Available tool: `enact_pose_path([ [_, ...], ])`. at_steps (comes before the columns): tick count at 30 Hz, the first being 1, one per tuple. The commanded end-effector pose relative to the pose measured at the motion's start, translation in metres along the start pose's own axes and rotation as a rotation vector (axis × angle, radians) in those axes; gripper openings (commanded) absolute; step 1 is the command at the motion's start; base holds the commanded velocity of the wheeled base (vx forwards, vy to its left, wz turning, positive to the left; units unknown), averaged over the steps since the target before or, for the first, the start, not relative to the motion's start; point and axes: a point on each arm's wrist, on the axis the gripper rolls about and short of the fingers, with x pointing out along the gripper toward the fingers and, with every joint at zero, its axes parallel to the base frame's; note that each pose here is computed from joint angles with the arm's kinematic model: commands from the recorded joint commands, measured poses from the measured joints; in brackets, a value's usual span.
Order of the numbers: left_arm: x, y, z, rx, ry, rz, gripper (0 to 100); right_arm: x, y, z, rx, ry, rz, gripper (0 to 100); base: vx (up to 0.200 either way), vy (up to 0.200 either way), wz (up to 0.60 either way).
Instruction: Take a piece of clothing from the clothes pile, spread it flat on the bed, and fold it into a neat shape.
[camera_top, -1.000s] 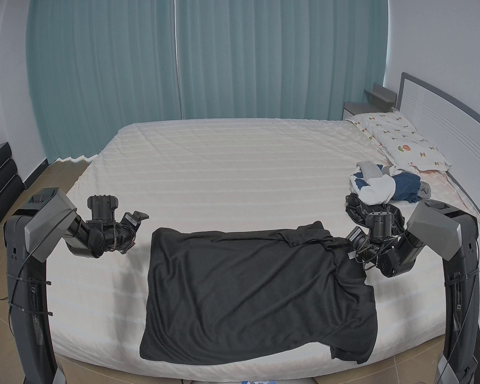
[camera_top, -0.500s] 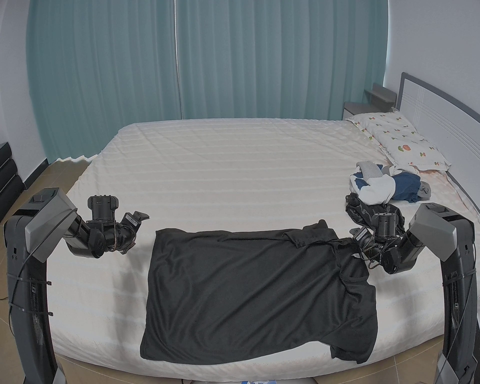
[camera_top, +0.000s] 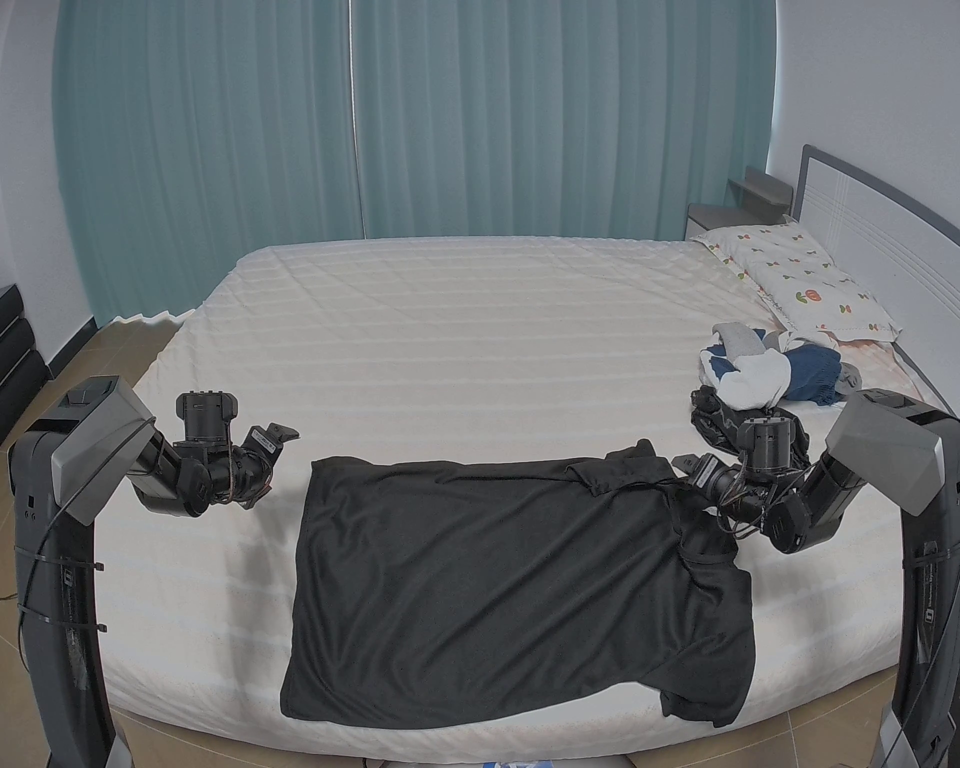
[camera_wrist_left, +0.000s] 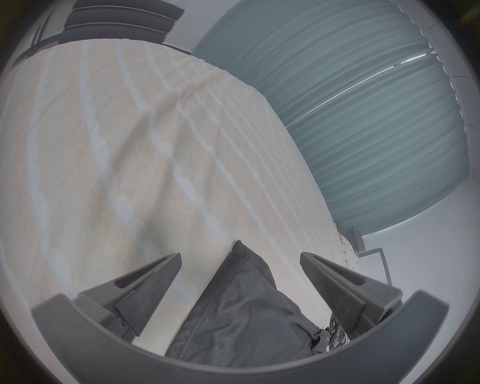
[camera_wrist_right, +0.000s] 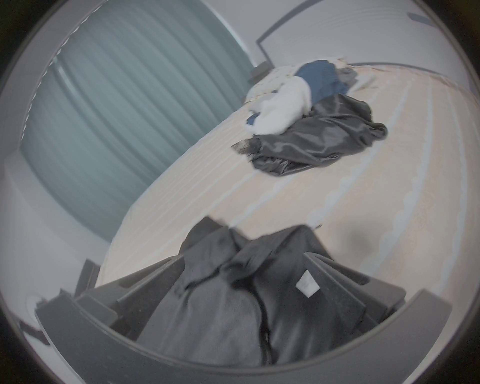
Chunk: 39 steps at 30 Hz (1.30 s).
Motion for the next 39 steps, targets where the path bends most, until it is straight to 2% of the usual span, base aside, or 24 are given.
enact_pose_path([
  [1, 0.0, 0.001, 0.0, -0.001, 0.001, 0.001, 100, -0.012, -0.005, -0.029, -0.127, 0.116, 0.048, 100, 0.0, 0.0, 0.0],
  [6, 0.001, 0.001, 0.0, 0.001, 0.001, 0.001, 100, -0.007, -0.012, -0.038, -0.206, 0.148, 0.053, 100, 0.0, 0.0, 0.0],
  [15, 0.001, 0.001, 0.0, 0.001, 0.001, 0.001, 100, 0.008, -0.011, -0.04, -0.208, 0.141, 0.061, 100, 0.0, 0.0, 0.0],
  [16, 0.001, 0.001, 0.0, 0.001, 0.001, 0.001, 100, 0.011, -0.011, -0.04, -0.208, 0.139, 0.062, 0, 0.0, 0.0, 0.0],
  [33, 0.001, 0.001, 0.0, 0.001, 0.001, 0.001, 100, 0.017, -0.018, -0.022, -0.178, 0.068, 0.036, 0, 0.0, 0.0, 0.0],
  [34, 0.001, 0.001, 0.0, 0.001, 0.001, 0.001, 100, 0.017, -0.018, -0.022, -0.178, 0.07, 0.035, 100, 0.0, 0.0, 0.0],
  [39, 0.001, 0.001, 0.0, 0.001, 0.001, 0.001, 100, 0.012, -0.013, -0.017, -0.175, 0.051, 0.054, 100, 0.0, 0.0, 0.0],
])
